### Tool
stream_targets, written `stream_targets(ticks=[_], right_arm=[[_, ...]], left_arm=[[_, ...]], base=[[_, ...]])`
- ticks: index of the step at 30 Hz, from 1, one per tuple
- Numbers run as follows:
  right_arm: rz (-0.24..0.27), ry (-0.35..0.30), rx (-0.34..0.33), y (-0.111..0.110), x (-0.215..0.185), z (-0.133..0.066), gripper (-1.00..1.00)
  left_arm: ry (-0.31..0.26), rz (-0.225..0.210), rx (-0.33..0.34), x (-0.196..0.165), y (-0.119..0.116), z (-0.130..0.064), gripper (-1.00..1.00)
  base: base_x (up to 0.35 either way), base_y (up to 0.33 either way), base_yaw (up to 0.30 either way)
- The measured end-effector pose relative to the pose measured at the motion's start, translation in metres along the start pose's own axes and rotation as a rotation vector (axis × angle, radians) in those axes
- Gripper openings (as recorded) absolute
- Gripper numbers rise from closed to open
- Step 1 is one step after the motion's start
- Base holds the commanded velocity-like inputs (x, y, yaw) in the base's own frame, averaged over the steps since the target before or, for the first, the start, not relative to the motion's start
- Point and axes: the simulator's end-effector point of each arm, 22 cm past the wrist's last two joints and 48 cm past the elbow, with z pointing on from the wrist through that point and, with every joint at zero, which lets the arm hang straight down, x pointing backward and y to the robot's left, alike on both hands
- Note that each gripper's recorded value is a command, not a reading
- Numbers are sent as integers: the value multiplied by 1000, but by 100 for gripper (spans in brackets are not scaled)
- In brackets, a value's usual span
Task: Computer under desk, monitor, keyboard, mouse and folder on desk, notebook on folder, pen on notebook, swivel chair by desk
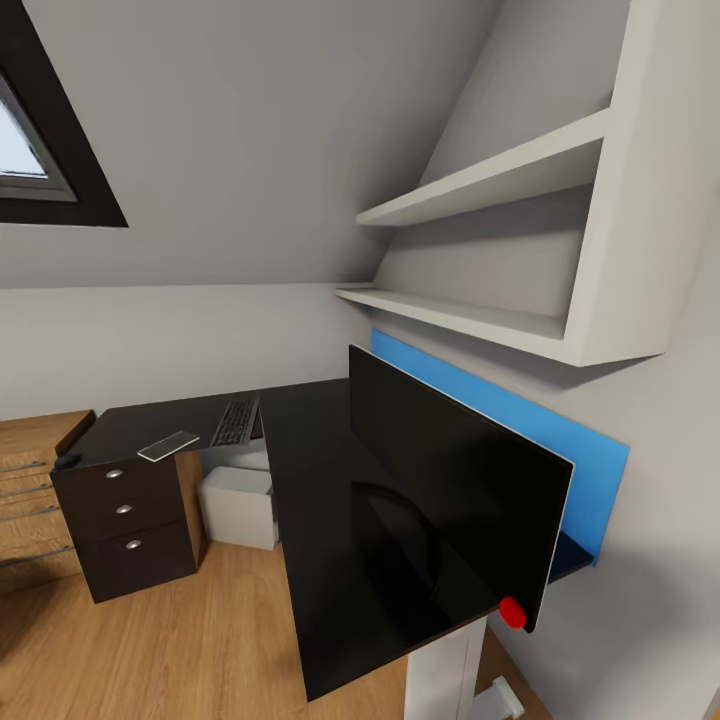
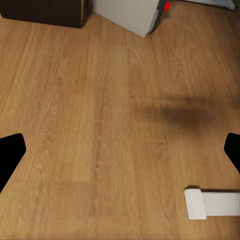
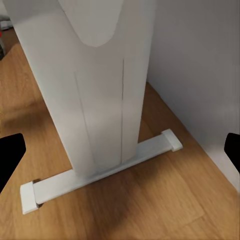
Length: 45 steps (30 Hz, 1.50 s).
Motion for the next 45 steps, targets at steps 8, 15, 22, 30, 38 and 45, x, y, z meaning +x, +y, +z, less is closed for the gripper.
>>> stream_targets(ticks=[8, 15, 22, 30, 38, 45], right_arm=[[15, 8, 10, 2, 2, 0, 100], [18, 13, 10, 3, 3, 0, 100], [18, 20, 8, 4, 5, 0, 100], [17, 25, 6, 5, 7, -1, 100], [18, 31, 6, 6, 10, -2, 100], [17, 34, 7, 5, 12, -2, 100]], left_arm=[[1, 0, 0, 0, 0, 0, 100], [2, -1, 0, 1, 0, 0, 100], [12, -3, 0, 4, -1, 0, 100], [21, -6, 8, 10, -8, -1, 100], [93, 20, 9, 82, 1, -52, 100], [-50, 75, 11, 68, 7, -70, 100]], base=[[-32, -30, 92], [-208, -191, 262], [-223, -231, 272], [-210, -202, 241], [-62, -26, 215], [-3, -1, 148]])
